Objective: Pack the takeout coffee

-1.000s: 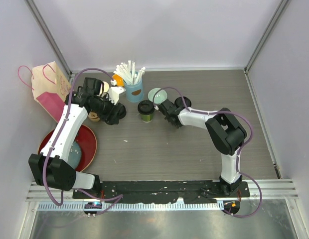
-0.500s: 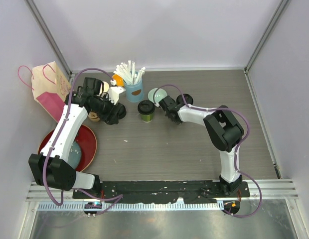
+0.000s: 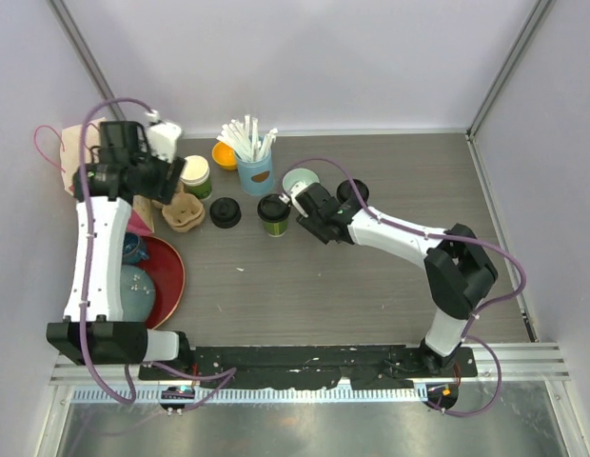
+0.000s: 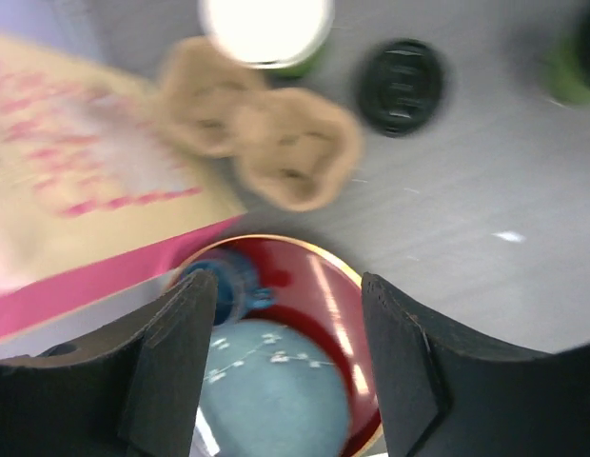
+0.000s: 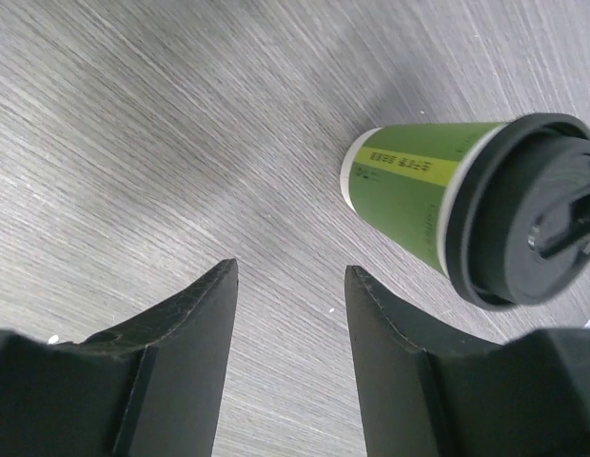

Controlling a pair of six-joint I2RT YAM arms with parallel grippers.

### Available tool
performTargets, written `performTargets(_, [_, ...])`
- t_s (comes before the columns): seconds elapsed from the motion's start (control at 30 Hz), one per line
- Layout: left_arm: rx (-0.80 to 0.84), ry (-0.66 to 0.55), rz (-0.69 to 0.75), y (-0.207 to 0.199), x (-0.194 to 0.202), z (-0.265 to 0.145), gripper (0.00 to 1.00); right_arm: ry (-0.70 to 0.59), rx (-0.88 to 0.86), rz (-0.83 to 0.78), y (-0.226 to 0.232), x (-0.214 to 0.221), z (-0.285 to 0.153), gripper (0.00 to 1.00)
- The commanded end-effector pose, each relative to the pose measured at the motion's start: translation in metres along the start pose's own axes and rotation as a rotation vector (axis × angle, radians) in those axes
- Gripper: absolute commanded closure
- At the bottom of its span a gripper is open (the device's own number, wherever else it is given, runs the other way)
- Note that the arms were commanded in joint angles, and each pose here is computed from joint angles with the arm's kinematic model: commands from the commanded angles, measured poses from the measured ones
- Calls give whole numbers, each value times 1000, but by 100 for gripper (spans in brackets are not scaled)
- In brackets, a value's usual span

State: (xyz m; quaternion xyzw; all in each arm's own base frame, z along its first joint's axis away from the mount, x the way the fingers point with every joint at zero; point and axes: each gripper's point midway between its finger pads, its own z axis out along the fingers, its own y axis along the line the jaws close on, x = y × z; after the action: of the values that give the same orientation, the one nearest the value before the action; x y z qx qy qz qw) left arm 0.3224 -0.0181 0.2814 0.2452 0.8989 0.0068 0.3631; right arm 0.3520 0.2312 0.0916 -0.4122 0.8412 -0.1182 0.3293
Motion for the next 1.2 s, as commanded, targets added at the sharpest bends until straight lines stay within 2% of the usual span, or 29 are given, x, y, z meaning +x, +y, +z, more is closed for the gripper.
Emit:
performTargets(0.0, [-401,-84,-79,91,-21,-48,32,-37,2,72,-12,-6,-23,45])
performTargets(0.17, [-670,-99,-183,168,-21,-81,29,-48,6,106,-17,-5,-36,45])
performTargets(0.3, [-687,-124,-251,192,-18,-79,28,-28,9,122,-16,3,-39,45])
performTargets(0.47, [-679,-70,-290,215,6,-50,26,23,30,132,-20,12,-42,45])
performTargets(0.6, [-588,-73,-342,225,17,-25,27,29,47,155,-24,10,-46,45])
performTargets(0.67, [-487,-69,-359,220,18,-2,28,29,47,161,-24,8,-48,45])
performTargets(0.9, [-323,-28,-387,205,29,39,36,48,61,146,-23,5,-48,45])
performTargets(1.03, [-276,-28,-397,198,30,45,39,65,69,129,-22,7,-46,45])
performTargets(1.17, [-314,-60,-387,202,21,31,39,79,68,111,-19,9,-43,45])
